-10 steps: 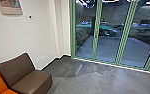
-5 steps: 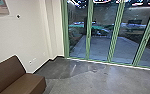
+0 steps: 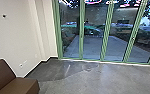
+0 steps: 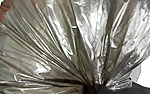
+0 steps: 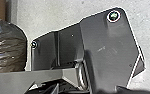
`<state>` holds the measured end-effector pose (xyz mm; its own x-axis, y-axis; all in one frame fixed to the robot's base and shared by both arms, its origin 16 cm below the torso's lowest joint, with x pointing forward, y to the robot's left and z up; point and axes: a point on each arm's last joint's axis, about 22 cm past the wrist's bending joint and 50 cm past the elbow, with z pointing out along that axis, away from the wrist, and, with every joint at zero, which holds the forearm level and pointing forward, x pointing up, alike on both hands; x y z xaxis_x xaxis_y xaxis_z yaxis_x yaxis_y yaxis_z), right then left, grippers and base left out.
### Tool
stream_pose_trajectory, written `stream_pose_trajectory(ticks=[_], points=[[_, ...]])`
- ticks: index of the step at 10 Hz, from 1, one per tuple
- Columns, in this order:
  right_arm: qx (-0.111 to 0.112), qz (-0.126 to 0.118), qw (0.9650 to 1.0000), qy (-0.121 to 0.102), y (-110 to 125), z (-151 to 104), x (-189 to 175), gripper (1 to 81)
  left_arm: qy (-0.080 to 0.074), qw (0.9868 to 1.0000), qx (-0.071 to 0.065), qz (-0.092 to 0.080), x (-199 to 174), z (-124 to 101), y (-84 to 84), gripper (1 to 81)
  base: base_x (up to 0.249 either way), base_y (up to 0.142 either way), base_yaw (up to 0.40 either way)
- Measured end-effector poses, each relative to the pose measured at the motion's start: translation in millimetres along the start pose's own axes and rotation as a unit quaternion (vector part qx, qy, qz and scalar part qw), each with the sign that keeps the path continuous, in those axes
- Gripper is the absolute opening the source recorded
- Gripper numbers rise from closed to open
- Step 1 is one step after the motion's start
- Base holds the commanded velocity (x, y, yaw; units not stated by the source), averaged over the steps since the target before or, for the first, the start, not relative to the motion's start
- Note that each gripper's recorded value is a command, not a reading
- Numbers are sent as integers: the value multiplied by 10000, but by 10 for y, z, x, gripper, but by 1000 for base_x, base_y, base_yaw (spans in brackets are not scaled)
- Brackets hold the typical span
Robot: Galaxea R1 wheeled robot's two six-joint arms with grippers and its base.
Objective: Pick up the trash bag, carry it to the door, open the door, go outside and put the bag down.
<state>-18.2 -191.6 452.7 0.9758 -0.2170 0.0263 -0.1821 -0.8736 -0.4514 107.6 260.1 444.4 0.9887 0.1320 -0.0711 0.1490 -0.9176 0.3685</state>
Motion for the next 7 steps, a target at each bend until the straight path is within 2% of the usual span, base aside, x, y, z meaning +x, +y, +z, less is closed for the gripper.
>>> stream_pose_trajectory(ticks=[7], points=[[-2, 6, 10000, -4, 3, -2, -17, 811, 0, 10000, -19, 7, 2, 14, 33, 10, 0, 0, -251]])
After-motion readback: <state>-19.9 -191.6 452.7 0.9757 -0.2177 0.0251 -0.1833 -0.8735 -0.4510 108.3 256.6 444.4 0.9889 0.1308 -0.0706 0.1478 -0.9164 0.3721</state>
